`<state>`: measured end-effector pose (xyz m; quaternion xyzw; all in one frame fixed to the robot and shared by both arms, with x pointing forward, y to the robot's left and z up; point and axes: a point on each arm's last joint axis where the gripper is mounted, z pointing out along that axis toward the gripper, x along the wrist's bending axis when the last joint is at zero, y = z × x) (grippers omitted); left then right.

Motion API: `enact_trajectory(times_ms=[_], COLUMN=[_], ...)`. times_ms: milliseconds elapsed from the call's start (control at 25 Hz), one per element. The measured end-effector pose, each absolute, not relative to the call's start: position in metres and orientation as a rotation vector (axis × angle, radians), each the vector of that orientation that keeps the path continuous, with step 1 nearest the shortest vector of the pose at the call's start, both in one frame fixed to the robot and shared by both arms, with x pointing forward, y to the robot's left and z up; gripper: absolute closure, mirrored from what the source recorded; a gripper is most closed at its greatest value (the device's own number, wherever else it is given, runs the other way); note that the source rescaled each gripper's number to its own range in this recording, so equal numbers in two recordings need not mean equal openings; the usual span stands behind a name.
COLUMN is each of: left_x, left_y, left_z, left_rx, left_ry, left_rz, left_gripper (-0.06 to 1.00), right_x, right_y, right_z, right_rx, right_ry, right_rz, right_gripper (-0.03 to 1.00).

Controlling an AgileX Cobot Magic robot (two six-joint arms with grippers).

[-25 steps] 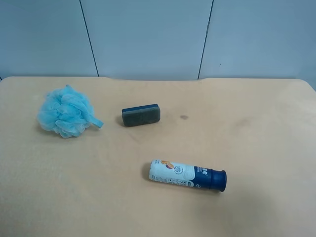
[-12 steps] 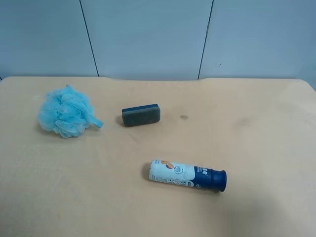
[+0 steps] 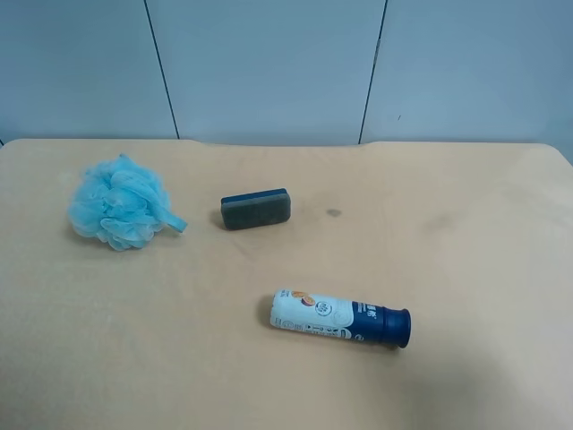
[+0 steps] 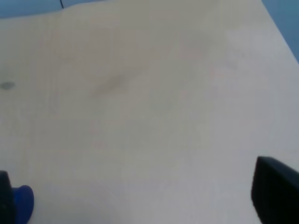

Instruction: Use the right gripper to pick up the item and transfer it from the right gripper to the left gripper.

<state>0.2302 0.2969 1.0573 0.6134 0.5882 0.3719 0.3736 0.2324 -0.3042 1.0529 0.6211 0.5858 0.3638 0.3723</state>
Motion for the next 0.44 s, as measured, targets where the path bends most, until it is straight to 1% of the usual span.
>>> enact_trajectory(times_ms=[440], left_x=[0.2302], left_y=[0.2969], left_z=[1.0573], left_rx=[1.571], left_ry=[1.506], left_rz=[0.952], left_gripper=[-0.05], right_x=[0.2324], right_y=[-0.3042], right_z=[1.0529], right_rx=[1.592], right_ry=[1.501], right_rz=[0.932], right_gripper=[-0.03])
